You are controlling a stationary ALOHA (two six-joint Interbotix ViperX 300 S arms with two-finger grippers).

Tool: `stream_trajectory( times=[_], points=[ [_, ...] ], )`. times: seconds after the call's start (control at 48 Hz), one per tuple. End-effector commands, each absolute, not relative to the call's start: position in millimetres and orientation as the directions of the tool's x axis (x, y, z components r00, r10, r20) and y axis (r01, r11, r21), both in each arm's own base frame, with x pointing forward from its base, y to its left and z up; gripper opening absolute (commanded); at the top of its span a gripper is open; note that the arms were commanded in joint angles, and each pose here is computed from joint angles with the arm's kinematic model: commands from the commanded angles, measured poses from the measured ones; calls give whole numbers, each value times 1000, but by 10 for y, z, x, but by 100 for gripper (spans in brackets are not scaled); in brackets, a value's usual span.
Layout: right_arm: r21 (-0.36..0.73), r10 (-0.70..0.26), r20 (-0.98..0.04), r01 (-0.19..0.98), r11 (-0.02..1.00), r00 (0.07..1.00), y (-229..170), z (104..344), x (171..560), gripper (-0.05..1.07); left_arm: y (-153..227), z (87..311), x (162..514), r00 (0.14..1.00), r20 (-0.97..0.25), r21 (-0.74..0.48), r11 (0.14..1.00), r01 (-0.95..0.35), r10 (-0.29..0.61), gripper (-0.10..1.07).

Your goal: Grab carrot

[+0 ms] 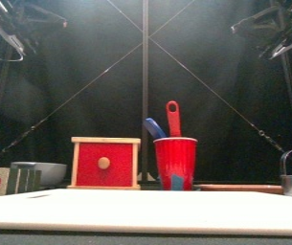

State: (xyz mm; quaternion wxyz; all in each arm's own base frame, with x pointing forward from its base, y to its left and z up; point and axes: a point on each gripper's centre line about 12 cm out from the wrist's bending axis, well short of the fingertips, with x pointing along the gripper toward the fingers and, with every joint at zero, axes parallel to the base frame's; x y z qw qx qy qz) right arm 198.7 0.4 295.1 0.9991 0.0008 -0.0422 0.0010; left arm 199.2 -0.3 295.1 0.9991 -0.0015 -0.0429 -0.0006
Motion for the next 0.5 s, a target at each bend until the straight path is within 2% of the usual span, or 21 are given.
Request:
stream_trajectory(
  times=[0.0,0.146,0.25,0.354,0.479],
  points=[
    [20,-7,55,6,1000,998,-14,2904,2043,-2,-7,2931,2046,998,58,38,999,5,-7,8],
    [114,-17,-57,23,993,998,-25,2751,2188,5,-8,2915,2089,999,43,42,999,7,-8,9],
    [271,-21,-216,81,959,976,-30,2582,2276,10,-8,2901,2123,1000,31,39,999,7,-8,9],
    [442,27,-443,192,876,896,19,2392,2310,15,-8,2888,2139,1000,23,39,999,7,-8,9],
    [494,99,-620,290,819,778,88,2323,2274,19,-5,2868,2142,1000,17,42,999,6,-7,9]
  ],
)
